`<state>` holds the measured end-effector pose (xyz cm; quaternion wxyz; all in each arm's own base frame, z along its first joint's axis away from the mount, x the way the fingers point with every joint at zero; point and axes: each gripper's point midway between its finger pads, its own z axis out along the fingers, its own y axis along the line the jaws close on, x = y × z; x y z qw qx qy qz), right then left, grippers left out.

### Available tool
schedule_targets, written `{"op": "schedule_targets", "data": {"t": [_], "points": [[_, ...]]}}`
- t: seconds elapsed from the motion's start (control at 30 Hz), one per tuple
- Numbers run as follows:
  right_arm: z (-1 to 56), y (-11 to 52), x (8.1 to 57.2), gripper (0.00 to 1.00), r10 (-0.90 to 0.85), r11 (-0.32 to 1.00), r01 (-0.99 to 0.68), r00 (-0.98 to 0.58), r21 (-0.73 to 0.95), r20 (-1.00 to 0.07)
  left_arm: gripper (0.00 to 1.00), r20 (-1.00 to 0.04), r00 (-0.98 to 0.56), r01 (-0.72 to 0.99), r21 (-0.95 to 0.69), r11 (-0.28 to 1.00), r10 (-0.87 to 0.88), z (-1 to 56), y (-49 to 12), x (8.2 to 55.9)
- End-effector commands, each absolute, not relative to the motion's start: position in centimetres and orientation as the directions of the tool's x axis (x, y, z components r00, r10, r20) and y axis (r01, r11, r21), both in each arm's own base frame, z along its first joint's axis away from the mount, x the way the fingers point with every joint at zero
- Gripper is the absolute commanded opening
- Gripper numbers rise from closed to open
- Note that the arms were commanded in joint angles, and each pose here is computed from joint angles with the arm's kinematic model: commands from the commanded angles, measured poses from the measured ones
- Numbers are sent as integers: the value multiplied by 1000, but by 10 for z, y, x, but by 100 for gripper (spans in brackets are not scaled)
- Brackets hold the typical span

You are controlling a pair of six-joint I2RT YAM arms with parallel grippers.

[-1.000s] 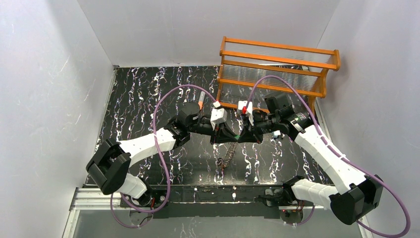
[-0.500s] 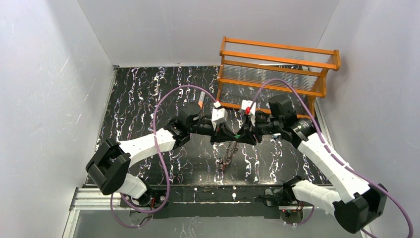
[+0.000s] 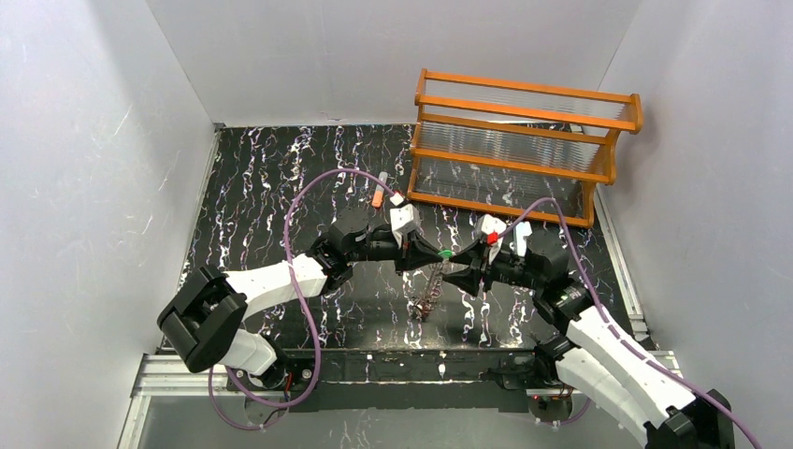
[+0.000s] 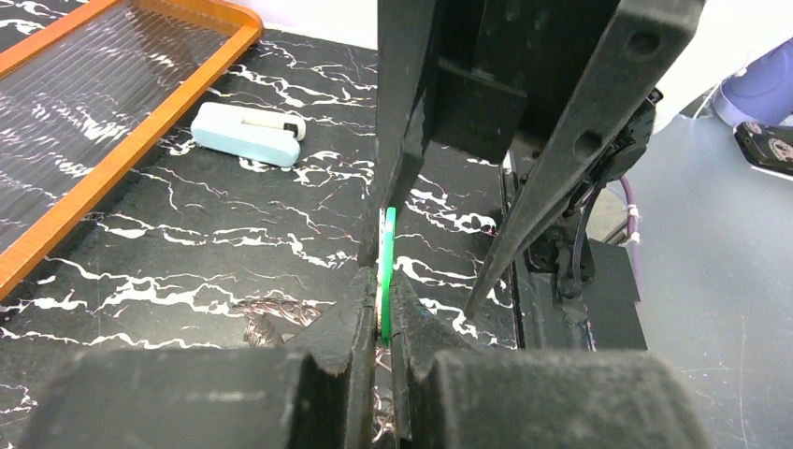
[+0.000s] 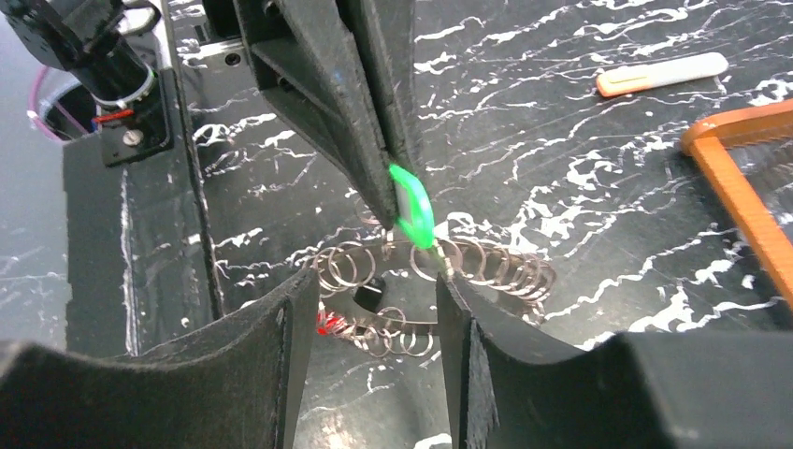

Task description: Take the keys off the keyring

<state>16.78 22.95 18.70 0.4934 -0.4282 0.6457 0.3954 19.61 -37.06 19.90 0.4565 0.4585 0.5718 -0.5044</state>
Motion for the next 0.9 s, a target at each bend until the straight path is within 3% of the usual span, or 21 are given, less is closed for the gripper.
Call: {"op": "schedule_targets", "data": {"t": [0.0,0.47,0.87], "points": [[214,243,168,56,-7,270,-962,-49,45,-999,0,-995,-85,994,-88,61,-52,241,-372,195],[202,256,174,46,18,214,-975,-48,51,-999,0,-994,-84,995,-87,45,-65,246,-372,190],[197,258,180,23,32,228,-972,-53,59,-998,0,-993,-86,996,-88,25,-76,251,-374,186]]}}
